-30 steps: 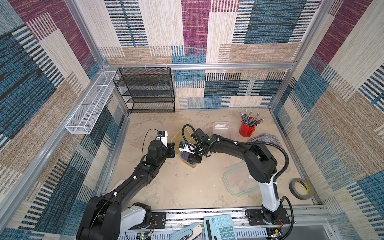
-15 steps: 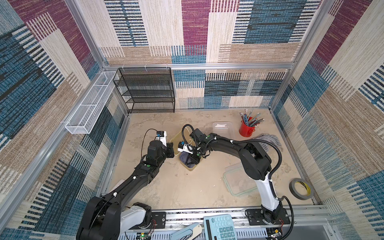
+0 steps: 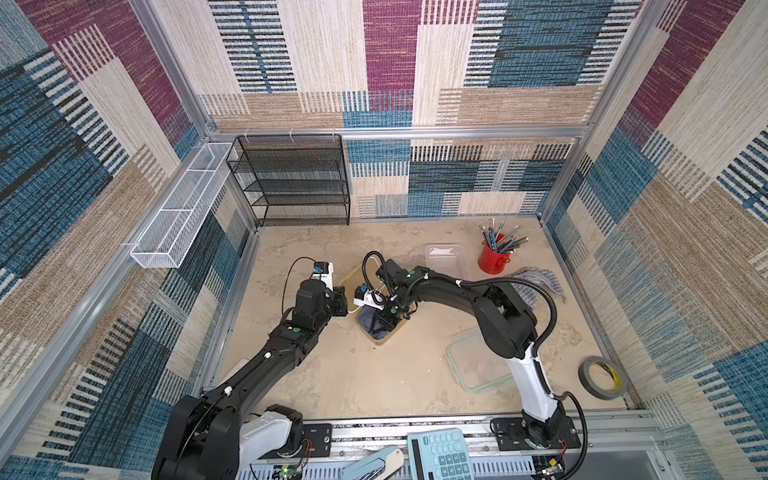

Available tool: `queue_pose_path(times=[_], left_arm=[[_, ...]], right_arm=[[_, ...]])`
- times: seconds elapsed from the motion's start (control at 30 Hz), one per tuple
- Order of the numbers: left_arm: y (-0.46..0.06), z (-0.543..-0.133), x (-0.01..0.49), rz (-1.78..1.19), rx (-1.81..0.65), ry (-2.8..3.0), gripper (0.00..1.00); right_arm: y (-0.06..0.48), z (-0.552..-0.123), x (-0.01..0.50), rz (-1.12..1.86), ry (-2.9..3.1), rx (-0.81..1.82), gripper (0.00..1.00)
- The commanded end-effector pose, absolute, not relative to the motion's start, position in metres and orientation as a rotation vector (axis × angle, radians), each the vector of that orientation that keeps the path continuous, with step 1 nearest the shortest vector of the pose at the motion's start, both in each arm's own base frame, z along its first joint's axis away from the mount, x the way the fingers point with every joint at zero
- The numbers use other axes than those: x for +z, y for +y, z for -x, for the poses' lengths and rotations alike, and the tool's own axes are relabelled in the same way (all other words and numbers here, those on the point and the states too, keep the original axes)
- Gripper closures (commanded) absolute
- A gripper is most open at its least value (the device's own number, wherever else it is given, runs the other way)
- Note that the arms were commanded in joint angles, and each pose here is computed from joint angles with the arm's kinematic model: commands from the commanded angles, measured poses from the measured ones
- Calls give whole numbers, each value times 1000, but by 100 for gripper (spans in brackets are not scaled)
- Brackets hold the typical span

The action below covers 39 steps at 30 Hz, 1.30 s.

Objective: Wipe the insides of the lunch boxes
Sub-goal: Wipe the dirt inside the lunch box.

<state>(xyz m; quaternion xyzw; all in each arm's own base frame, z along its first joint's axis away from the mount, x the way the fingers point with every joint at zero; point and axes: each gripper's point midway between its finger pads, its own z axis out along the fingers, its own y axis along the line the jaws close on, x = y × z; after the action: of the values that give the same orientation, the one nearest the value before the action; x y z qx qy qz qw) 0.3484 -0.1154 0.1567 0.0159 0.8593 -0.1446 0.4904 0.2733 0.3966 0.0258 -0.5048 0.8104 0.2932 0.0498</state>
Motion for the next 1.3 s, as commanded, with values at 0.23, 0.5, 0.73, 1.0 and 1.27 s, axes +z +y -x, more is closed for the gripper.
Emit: queue_pose_path(times=[0.23, 0.5, 0.73, 1.0, 1.27], left_arm=[[-109, -344, 155, -70, -290, 2099, 98], [-107, -340, 155, -72, -278, 2101, 98], [-112, -335, 154, -74, -335, 2100, 98], [-123, -330, 154, -108, -409, 2108, 98], [-139, -328, 150, -168, -495, 2141, 98]], right_arm=[[286, -322, -20, 1446, 2738, -168, 88], [280, -353, -3, 1377, 2673, -313, 88], [280, -381, 9, 1253, 2599, -293, 88], [270, -421, 6, 1135, 2575, -376, 89], [303, -452, 20, 1018, 2441, -202, 90]])
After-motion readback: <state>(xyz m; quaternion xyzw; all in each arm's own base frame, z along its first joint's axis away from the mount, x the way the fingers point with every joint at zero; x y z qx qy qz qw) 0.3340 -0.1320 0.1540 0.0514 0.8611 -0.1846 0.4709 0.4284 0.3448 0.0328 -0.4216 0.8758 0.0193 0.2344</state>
